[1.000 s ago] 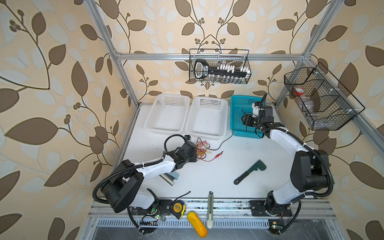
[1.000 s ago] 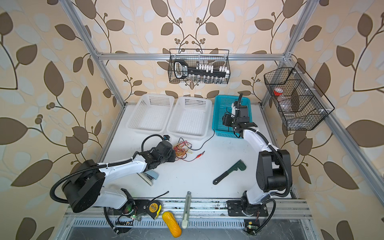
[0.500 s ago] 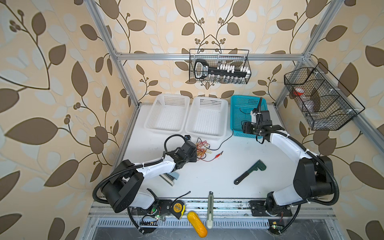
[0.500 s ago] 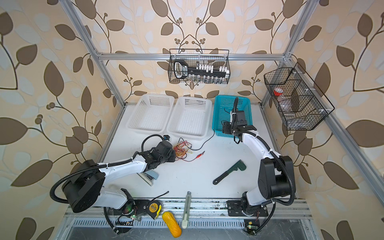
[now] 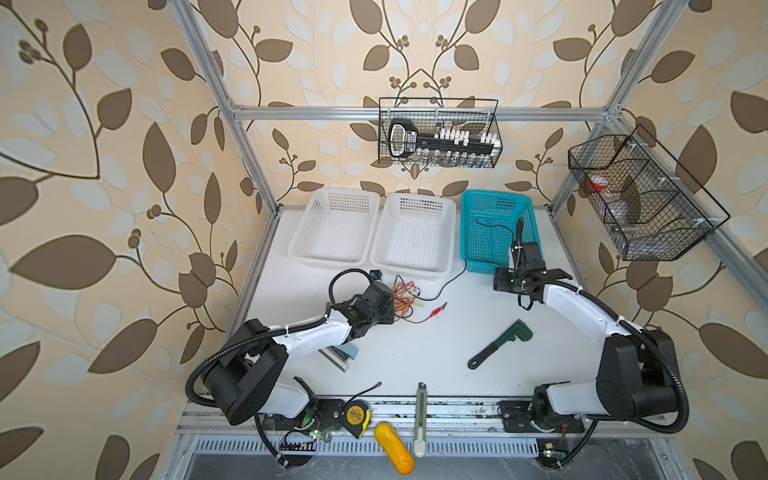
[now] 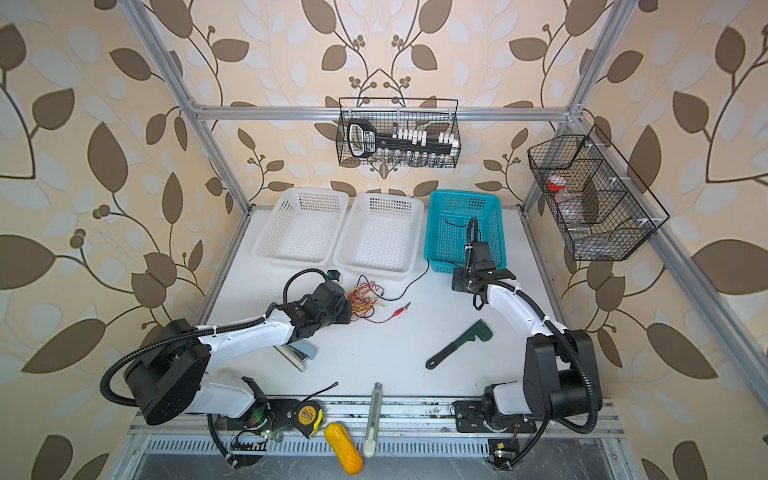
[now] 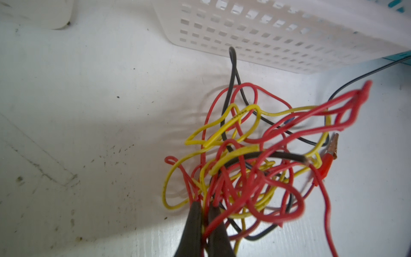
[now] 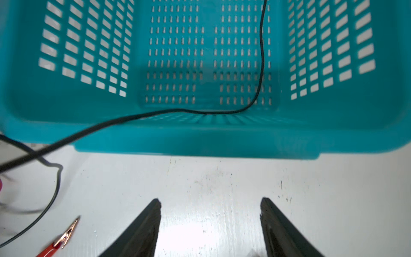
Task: Untangle the cables
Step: 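Move the right gripper back toward the wire bundle near the red clip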
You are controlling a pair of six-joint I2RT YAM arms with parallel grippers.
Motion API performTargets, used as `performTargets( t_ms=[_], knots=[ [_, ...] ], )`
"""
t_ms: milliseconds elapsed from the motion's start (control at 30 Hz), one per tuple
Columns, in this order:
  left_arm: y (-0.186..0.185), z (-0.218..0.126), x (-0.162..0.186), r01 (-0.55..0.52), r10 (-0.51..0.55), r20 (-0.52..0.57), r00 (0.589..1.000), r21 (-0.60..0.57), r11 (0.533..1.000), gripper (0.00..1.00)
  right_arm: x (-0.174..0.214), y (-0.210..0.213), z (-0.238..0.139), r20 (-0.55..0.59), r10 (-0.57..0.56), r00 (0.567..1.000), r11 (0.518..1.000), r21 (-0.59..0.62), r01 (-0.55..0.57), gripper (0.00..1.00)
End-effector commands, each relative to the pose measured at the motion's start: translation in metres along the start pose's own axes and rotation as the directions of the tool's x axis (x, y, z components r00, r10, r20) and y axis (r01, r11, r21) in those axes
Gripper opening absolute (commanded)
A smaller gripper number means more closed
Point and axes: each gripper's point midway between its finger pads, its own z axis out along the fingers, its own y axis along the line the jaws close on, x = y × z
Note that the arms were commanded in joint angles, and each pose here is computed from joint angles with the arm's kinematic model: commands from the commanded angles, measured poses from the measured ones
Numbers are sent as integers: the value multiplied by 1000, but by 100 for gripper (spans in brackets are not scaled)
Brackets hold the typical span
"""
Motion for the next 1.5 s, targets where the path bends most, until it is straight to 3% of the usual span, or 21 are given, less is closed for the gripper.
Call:
performTargets(
  t_ms=[0,400,733,867,967,1233,1333,1400,1467],
  knots=[
    [-2,1,-4,9,-9,15,1000,17,1000,0,5,3,-2,1,25,1000,999,-26,-25,71],
    [-2,1,-3,12,-13,13,1000,18,1000,0,38,59,21,-82,-46,996,970,-241,25,71],
    [-1,0,-3,12,-12,14,1000,17,1000,0,64,119,16,-92,-82,992,893,-449,32,71],
    [-1,-1,-3,11,-11,17,1000,16,1000,0,59,134,4,-72,-41,997,842,-540,-5,71],
    [0,-1,-3,11,-12,18,1000,15,1000,0,53,149,-13,-57,-24,998,777,-630,-17,71],
    [-2,-2,-6,12,-12,26,1000,22,1000,0,37,197,-81,-18,-30,999,491,-871,-1,71],
    [-2,-2,-6,12,-13,26,1000,23,1000,0,28,205,-99,0,-14,1000,421,-907,6,71],
    [-3,-2,-7,11,-12,28,1000,24,1000,0,22,206,-107,21,0,1000,406,-914,20,71],
    [-3,-3,-7,9,-10,28,1000,25,1000,0,12,201,-108,50,21,999,451,-892,35,71]
  ],
)
